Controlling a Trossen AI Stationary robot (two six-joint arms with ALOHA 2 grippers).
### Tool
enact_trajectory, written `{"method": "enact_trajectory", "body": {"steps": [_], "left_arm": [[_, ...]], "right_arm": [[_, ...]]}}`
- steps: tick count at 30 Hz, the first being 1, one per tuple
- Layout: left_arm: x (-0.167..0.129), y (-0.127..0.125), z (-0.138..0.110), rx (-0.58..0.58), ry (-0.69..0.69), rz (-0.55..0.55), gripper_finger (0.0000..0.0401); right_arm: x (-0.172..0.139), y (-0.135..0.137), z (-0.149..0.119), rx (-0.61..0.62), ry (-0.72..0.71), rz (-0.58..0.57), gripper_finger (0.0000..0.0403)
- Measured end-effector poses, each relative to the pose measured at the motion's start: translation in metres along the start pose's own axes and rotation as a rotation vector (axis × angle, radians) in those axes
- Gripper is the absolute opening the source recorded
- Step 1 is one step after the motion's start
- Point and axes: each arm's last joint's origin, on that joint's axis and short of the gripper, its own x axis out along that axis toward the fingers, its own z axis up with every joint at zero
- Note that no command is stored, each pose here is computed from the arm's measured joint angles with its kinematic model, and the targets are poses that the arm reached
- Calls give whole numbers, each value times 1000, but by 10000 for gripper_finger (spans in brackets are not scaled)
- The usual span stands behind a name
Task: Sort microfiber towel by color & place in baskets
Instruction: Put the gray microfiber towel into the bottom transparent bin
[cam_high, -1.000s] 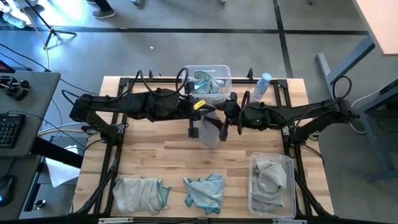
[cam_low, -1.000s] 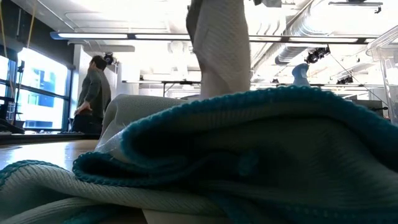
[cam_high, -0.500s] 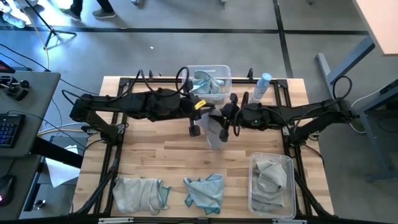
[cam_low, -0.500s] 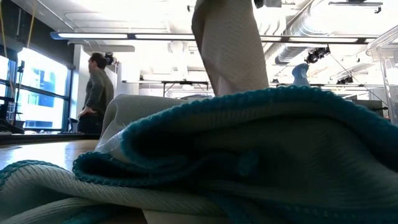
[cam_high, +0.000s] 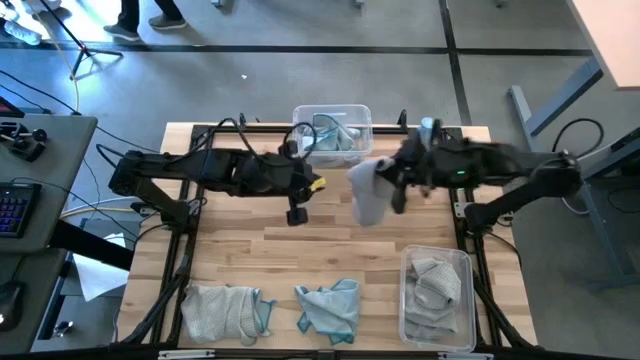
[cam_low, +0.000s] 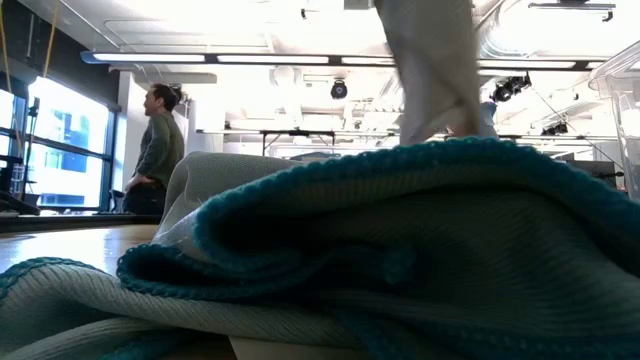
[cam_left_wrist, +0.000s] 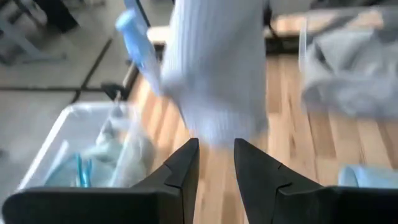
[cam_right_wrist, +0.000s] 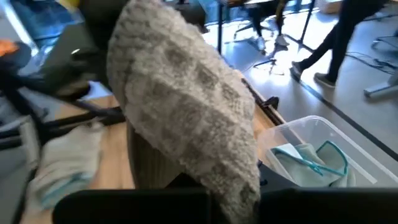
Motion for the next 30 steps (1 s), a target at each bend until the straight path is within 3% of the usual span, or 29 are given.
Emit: {"method": "enact_trajectory", "body": {"steps": [7,13,24,30], "left_arm": [[6,-14,-21,-9,55,-14,72],[13,-23,-50,-52,62,-24,55],[5,-20,-99,-282,-10,-45,42],[2,-21,-108,-333,-24,-51,42]], "right_arm": [[-80,5,37,72,-31,53,1],[-130,16,41,152,-51,135,1],[-173,61,26,264,55,312,0],[-173,88,0,267,183,274,0]]}}
